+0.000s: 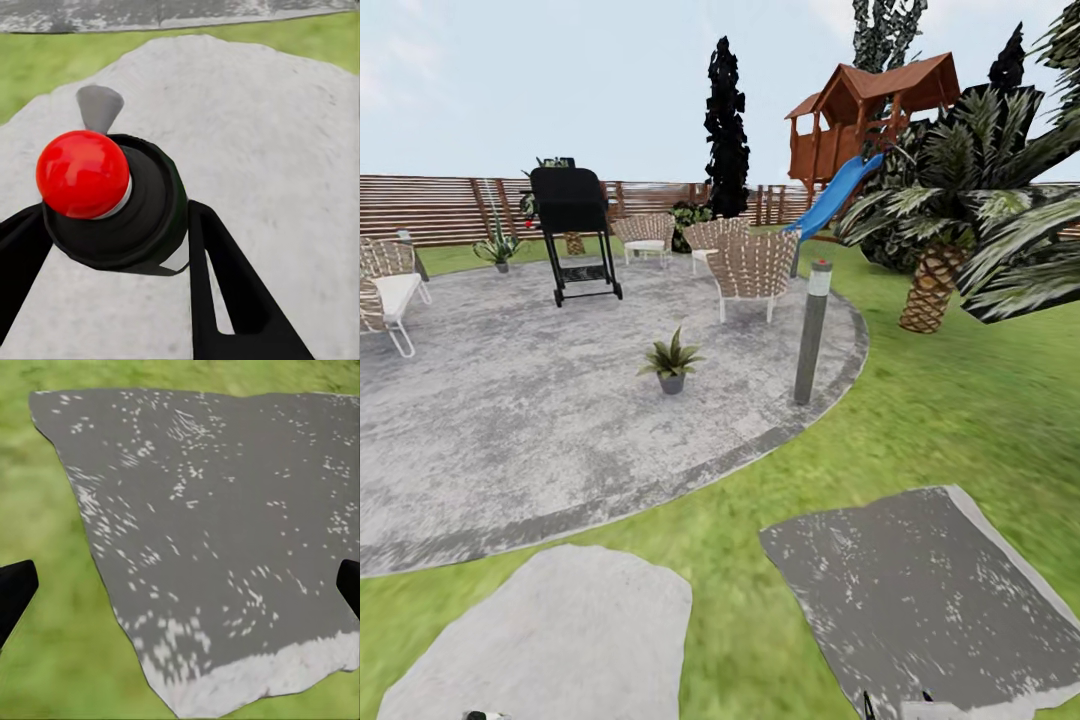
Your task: Pick up the pesticide atomizer in the garden and spray insectifuge to fully cover both potted plants in the garden.
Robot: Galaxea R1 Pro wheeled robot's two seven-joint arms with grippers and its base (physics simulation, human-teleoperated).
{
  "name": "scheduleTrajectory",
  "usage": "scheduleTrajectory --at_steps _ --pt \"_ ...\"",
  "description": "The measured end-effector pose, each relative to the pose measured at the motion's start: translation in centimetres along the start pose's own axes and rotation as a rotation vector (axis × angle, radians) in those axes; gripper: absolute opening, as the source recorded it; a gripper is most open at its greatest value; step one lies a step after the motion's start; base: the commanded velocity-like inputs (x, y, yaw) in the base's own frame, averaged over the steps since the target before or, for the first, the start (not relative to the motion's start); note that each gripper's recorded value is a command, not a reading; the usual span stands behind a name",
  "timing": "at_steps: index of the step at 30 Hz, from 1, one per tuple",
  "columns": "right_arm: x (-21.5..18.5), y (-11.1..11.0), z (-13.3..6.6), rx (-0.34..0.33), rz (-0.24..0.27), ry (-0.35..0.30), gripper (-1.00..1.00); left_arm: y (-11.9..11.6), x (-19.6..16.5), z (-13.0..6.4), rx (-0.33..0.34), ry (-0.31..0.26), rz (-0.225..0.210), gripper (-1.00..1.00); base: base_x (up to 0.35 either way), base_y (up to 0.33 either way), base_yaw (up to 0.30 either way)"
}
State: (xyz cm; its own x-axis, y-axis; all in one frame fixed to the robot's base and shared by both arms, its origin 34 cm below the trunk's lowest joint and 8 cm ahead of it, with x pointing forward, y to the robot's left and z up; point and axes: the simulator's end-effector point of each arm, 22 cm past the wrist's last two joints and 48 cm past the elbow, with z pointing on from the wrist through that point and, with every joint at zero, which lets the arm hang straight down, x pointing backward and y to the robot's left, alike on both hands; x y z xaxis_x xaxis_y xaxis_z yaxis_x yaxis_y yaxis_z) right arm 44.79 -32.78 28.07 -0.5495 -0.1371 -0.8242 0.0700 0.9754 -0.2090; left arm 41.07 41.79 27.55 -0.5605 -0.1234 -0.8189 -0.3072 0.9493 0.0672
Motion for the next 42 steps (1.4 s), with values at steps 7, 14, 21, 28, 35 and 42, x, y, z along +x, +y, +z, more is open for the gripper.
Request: scheduleTrajectory --at_steps 7,14,21,28,35,42 --pt "0.01 -0.01 0.01 0.0 0.0 0.001 1.0 -0.03 0.01 0.0 0.001 0.0 0.002 -1.0 0.339 0.0 0.0" --pt "0.01 -0.03 0.0 0.001 0.001 0.0 1.0 -0.02 -0.01 0.0 0.001 -0.001 0.001 -1.0 0.339 0.0 0.0" --pt "0.02 -0.03 0.0 0.001 0.001 0.001 1.0 -0.02 -0.02 0.0 0.001 -0.001 0.001 -1.0 0.339 0.0 0.0" --pt "0.03 0.08 -0.01 -0.001 0.001 0.002 1.0 -0.01 -0.03 0.0 0.0 -0.001 0.001 -1.0 0.339 0.0 0.0" --pt "0.02 0.14 -0.01 -0.002 0.0 0.001 1.0 -0.02 -0.02 0.0 0.001 -0.001 0.001 -1.0 0.339 0.0 0.0" --pt "0.02 0.14 -0.01 -0.002 0.0 0.001 1.0 -0.01 -0.02 0.0 0.0 -0.001 0.0 -1.0 0.339 0.0 0.0"
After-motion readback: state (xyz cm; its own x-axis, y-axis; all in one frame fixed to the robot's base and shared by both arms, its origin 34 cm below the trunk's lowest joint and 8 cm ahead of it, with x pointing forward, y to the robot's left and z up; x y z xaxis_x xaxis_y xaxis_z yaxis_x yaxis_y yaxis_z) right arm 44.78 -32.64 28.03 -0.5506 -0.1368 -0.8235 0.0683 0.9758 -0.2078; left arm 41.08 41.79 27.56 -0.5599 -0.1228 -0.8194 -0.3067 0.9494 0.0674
